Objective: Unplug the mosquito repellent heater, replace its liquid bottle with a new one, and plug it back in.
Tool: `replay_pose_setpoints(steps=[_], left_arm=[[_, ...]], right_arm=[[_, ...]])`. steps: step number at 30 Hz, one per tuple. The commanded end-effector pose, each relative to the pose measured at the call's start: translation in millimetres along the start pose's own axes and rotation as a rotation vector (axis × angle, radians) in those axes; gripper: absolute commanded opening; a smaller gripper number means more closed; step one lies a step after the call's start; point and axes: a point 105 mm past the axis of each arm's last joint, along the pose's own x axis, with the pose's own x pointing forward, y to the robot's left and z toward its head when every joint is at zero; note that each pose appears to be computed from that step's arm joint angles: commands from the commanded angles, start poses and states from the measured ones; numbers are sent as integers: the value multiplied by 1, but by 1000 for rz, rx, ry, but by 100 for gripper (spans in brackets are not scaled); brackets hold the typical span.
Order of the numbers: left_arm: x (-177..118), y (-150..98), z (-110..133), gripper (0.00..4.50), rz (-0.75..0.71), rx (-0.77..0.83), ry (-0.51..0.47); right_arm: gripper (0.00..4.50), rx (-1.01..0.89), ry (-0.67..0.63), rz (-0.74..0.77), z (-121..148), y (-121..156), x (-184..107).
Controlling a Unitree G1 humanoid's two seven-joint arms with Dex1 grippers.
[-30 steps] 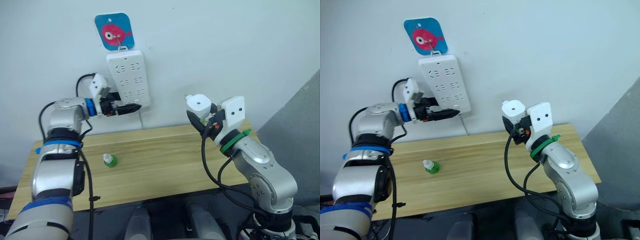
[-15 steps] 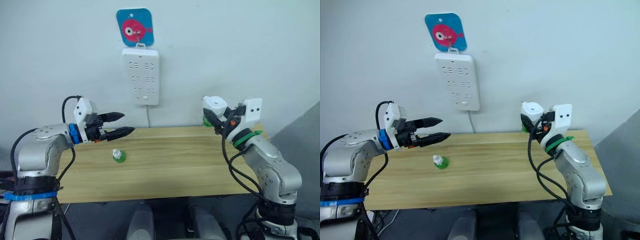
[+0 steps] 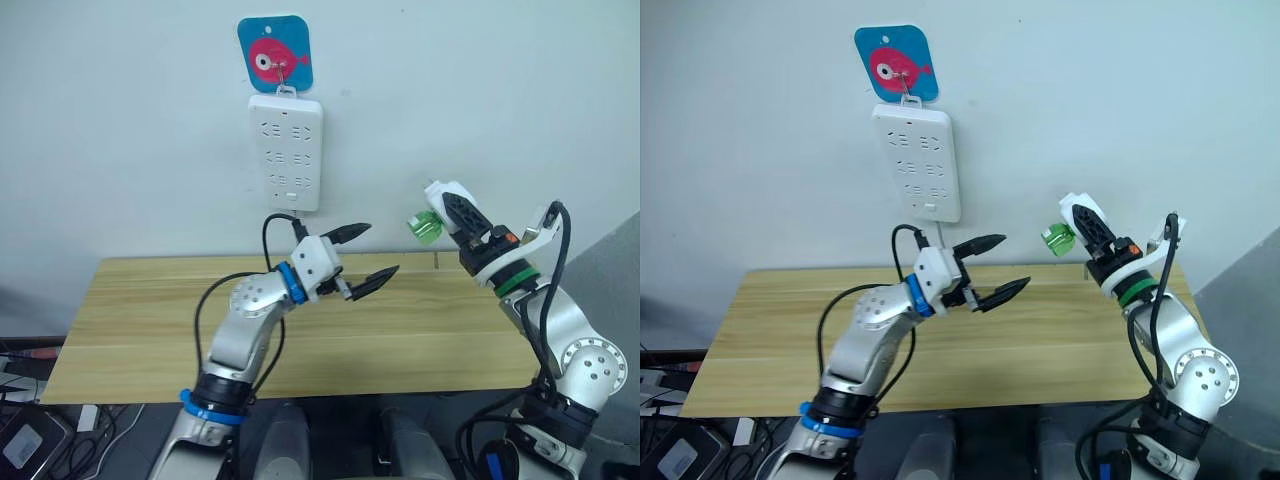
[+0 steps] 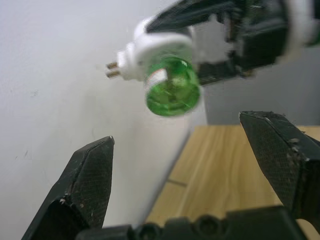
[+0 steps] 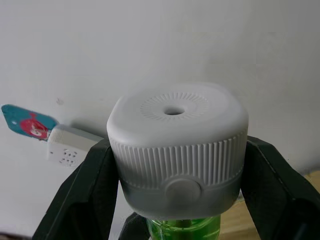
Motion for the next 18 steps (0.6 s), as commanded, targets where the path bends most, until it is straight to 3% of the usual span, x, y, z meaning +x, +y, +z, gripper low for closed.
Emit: replay_pose_setpoints(steps=[1,16,18], left_arm=[[14,-7,13,448,-17,37,-64],[33,-8,16,448,6,33,-105],[32,-9,15,409,6,41,-104]], right_arm=[[301,-2,-6,78,2,23,-6],[301,43,15,88,-6,34,-7],[301,42,24,92,-8,35,-7]])
